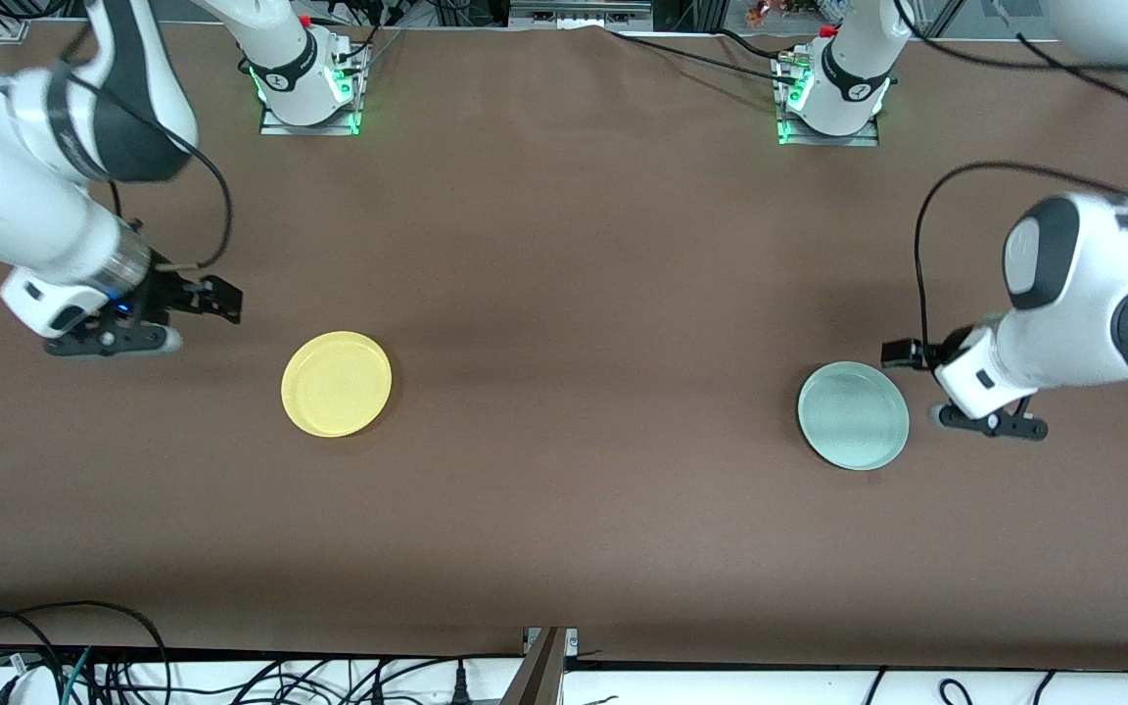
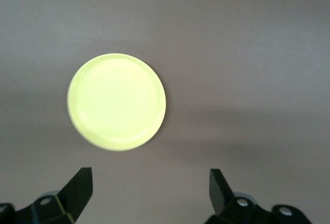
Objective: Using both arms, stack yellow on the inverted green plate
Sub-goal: 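Lower the right gripper to the yellow plate while the left gripper reaches the green plate, then grasp the yellow plate with the right gripper while the left gripper grasps the green plate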
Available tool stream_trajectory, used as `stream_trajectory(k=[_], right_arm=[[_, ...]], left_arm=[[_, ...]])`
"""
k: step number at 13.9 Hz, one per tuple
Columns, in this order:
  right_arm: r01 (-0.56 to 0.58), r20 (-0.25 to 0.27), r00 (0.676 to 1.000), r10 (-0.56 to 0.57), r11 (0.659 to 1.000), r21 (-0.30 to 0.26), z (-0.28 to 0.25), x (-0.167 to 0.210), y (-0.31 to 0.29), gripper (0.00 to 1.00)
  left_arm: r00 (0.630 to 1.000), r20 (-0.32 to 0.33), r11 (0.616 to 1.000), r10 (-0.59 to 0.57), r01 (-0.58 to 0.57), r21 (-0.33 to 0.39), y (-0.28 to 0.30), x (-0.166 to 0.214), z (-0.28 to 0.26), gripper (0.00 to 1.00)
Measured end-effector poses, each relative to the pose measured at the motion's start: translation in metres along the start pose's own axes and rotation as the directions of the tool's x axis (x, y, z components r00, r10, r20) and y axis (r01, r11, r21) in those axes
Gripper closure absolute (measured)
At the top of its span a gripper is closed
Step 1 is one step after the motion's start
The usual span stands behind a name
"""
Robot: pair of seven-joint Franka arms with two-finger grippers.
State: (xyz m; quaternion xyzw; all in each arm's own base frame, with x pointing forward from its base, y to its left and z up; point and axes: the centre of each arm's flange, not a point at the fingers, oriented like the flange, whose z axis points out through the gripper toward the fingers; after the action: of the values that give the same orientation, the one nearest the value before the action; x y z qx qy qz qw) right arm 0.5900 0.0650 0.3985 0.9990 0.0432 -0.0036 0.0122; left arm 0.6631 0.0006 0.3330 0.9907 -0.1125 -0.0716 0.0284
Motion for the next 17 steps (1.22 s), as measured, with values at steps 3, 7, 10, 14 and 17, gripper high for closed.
stream_trajectory(k=[3,7,10,14,17], right_arm=[[0.005,0.030,1.000,-0.005,1.000,-0.016,0.072,0.007,-0.003,0.00],[0.007,0.032,0.999,-0.006,0.999,-0.032,0.134,0.010,-0.003,0.00],[0.010,0.019,1.000,-0.009,0.999,-0.039,0.174,0.003,-0.002,0.03],[0.009,0.017,1.000,-0.009,0.999,-0.043,0.199,0.001,-0.002,0.26],[0.001,0.019,1.000,0.000,0.999,-0.042,0.204,0.001,0.001,0.62]], left_arm=[[0.985,-0.107,0.991,0.134,-0.131,0.034,-0.044,0.024,0.070,0.00],[0.955,-0.164,0.968,0.246,-0.233,0.094,-0.049,0.039,0.132,0.00],[0.942,-0.164,0.953,0.292,-0.272,0.136,-0.046,0.036,0.150,0.07],[0.940,-0.157,0.950,0.302,-0.282,0.134,-0.045,0.034,0.154,0.50],[0.939,-0.156,0.948,0.307,-0.289,0.132,-0.040,0.033,0.151,0.82]])
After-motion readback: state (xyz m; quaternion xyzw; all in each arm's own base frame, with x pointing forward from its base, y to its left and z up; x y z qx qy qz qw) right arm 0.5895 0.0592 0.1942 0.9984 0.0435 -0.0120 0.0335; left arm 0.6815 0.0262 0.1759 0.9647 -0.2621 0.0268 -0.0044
